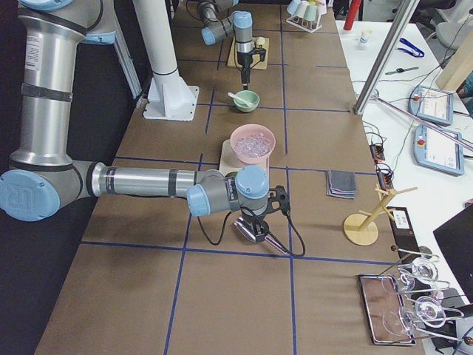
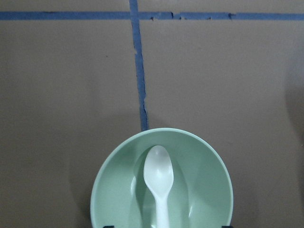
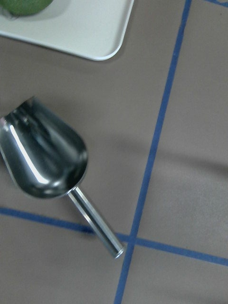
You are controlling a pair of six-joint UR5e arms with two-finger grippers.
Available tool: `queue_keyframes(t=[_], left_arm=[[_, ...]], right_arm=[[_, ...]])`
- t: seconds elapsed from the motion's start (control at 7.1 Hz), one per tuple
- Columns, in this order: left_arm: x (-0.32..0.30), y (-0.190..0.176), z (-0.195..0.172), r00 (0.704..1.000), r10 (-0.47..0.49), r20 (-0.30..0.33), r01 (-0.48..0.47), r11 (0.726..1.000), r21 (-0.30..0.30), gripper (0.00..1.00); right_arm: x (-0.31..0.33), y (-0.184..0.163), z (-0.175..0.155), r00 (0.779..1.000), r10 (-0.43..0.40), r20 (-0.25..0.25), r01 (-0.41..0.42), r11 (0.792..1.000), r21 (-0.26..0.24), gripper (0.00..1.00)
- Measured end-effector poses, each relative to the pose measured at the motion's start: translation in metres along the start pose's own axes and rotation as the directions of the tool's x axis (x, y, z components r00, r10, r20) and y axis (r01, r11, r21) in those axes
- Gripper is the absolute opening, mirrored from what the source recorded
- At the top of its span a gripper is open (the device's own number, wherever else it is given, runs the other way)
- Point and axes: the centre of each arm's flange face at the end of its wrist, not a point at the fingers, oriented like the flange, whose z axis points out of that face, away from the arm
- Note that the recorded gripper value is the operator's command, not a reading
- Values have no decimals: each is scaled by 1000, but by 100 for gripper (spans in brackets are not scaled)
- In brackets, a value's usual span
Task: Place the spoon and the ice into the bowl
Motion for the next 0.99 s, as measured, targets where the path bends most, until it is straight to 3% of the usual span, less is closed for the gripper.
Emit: queue_keyframes(t=[0.28, 0.42, 0.56, 0.85, 0.99], left_arm=[[-70, 0, -22, 999, -30, 24, 30, 1000, 2, 81], [-96, -4, -24, 998, -53, 42, 54, 998, -14, 82], [-120, -4, -22, 995, -73, 64, 75, 997, -32, 91], [-169, 4, -23, 987, -108, 116, 114, 993, -45, 97], [-185, 5, -25, 984, -121, 132, 128, 991, -40, 98]], right_arm=[[-114, -39, 11, 981, 183, 63, -183, 983, 2, 99], [-171, -50, 16, 958, 275, 80, -275, 961, -6, 98], [-237, -59, 26, 921, 379, 87, -380, 925, -5, 97], [-340, -57, 55, 847, 529, 55, -530, 848, 6, 97], [-377, -63, 67, 820, 572, -12, -572, 820, 16, 96]])
